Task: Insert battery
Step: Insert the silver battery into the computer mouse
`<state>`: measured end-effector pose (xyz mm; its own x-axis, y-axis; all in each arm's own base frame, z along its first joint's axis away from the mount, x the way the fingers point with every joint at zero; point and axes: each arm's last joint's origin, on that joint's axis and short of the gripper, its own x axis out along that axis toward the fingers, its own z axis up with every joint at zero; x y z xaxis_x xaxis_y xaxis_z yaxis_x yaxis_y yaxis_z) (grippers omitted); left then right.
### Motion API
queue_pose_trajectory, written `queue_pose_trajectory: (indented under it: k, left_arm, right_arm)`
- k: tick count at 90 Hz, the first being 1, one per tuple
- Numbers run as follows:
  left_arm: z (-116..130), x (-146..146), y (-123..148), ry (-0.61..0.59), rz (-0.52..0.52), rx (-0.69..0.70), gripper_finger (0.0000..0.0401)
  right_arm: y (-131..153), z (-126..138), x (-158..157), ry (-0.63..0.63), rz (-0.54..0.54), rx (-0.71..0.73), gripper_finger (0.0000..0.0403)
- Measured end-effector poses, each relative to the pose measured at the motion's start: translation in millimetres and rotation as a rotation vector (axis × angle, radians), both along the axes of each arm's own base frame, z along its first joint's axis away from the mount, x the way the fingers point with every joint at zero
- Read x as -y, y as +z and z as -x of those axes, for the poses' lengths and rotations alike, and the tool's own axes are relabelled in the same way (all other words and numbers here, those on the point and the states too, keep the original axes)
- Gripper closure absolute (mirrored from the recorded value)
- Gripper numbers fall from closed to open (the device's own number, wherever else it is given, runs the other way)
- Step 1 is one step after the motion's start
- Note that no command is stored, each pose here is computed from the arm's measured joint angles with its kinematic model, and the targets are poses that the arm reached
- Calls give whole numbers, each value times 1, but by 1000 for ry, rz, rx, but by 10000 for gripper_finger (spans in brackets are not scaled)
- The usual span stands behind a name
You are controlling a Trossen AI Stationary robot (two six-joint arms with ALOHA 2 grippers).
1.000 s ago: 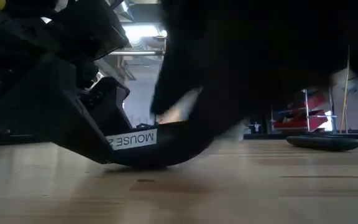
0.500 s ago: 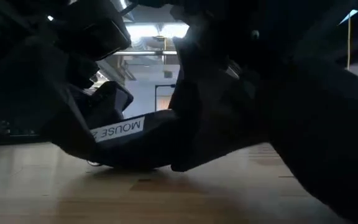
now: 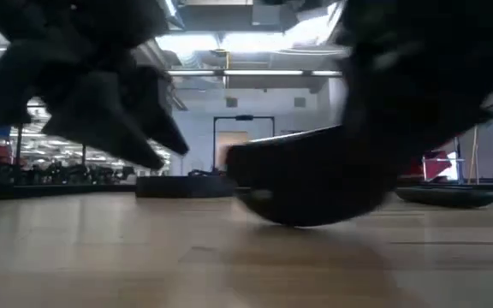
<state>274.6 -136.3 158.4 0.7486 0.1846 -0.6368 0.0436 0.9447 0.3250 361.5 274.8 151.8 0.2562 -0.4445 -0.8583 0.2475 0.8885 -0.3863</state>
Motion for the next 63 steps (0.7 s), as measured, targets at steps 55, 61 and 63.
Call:
queue_pose_trajectory:
  k: [55,61,63]
  left_arm:
    - [4,14,3,-42,17,36,127]
    - [4,14,2,-42,16,35,127]
    - [4,14,2,-42,16,35,127]
  right_arm:
    - [4,134,92,-635,-612,576,283]
    - [-3,147,102,-653,-610,563,271]
    - [-5,150,104,-653,-608,561,266]
